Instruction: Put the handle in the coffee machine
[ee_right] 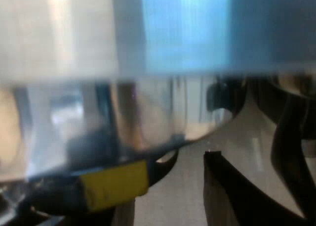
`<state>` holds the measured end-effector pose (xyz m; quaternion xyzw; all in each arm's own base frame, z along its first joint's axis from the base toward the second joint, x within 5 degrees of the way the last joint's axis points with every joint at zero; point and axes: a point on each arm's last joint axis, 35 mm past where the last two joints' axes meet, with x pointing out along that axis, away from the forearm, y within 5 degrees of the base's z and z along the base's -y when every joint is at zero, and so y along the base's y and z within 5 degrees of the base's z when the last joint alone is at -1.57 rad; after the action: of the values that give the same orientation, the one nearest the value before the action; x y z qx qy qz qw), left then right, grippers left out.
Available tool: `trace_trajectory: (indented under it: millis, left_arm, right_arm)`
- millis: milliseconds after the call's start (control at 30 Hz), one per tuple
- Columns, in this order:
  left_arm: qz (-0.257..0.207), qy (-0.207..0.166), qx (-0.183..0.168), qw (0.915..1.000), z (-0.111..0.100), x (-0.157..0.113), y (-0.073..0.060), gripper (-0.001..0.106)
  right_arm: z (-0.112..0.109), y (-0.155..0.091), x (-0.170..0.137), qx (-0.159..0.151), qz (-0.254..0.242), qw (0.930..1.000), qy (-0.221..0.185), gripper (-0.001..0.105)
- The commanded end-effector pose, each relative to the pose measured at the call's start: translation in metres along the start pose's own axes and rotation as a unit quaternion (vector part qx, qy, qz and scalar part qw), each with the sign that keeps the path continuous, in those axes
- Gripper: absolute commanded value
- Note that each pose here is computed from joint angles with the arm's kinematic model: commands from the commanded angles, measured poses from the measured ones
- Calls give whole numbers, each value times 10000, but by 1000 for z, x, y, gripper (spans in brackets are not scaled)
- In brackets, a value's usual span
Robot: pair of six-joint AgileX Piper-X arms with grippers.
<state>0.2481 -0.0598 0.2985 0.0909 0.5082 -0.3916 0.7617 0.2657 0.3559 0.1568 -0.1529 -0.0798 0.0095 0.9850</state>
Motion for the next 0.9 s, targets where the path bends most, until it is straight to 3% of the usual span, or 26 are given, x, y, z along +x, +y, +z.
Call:
trace_trajectory:
  millis: [33, 367, 400, 500, 700, 800, 900]
  left_arm:
    - [-728, -320, 73, 9968, 4, 1, -12, 0]
    - [-835, -317, -69, 9960, 1, 5, -12, 0]
    - [-875, -339, -60, 9956, 1, 5, -12, 0]
    - [-912, -361, -106, 9951, 1, 6, -12, 0]
    - [-1492, -380, -195, 9879, -7, 15, -18, 0]
    - [-1552, -313, -160, 9873, -10, 20, -22, 0]
    - [-1580, -326, -5, 9869, -10, 24, -28, 0]
  right_arm:
    - [53, -14, 3, 649, -31, 9964, -553, 39]
    - [52, -14, -5, 354, 32, 9993, -146, 39]
    - [45, -23, -14, 109, 494, 9983, 288, 39]
    - [39, -30, -20, 106, 693, 9962, 509, 39]
    - [37, -49, -27, -112, 800, 9937, 780, 39]
    - [34, -56, -33, -411, 1143, 9880, 956, 39]
    - [34, -62, -36, -438, 1184, 9872, 974, 39]
